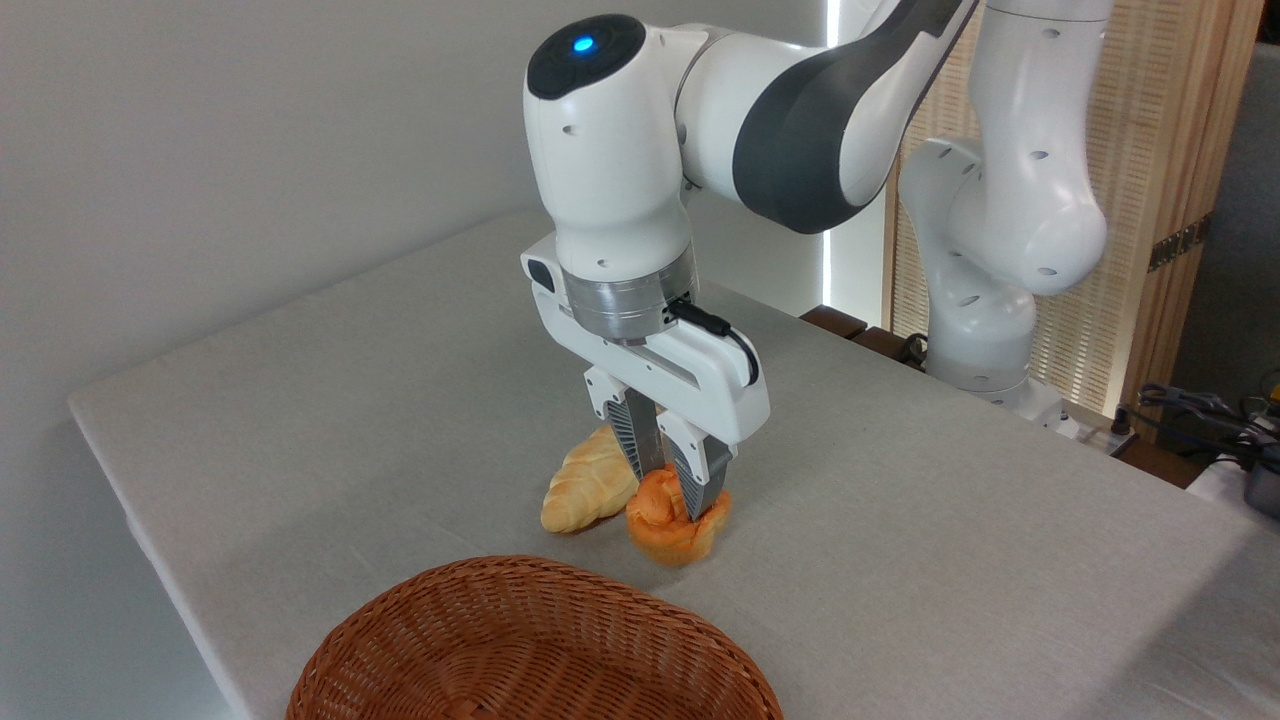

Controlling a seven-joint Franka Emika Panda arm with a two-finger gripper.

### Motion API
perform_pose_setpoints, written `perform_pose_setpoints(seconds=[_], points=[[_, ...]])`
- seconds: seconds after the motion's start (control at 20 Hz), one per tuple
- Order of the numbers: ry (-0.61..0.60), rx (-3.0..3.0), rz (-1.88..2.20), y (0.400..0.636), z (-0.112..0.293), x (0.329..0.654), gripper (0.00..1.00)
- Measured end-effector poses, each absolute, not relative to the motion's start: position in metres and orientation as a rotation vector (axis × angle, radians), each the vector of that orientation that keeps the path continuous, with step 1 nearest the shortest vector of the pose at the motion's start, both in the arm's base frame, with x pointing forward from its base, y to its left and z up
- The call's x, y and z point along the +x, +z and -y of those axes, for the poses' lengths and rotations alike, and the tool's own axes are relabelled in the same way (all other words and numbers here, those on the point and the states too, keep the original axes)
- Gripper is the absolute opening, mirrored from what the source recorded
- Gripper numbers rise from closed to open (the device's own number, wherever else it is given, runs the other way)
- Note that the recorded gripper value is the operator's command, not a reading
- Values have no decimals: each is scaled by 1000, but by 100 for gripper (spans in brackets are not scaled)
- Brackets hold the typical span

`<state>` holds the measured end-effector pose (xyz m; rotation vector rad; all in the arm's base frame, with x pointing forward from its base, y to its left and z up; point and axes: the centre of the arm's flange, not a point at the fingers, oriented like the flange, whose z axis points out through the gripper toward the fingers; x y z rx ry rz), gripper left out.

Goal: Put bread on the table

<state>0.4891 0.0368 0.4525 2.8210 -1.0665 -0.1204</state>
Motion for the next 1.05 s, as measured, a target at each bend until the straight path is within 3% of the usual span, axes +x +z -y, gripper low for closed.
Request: perform_pose_setpoints(seconds=[0.4,0.5,0.7,0.8,0.9,1.05], points=[[-113,2819,1099,452,-26,494,100],[-20,2843,1116,477,-25,505,100],[226,2897,1141,563,1,527,100],[300,2913,1148,589,8,532,100],[296,2936,1162,595,7,534,100],[221,2953,1162,583,8,537,100]])
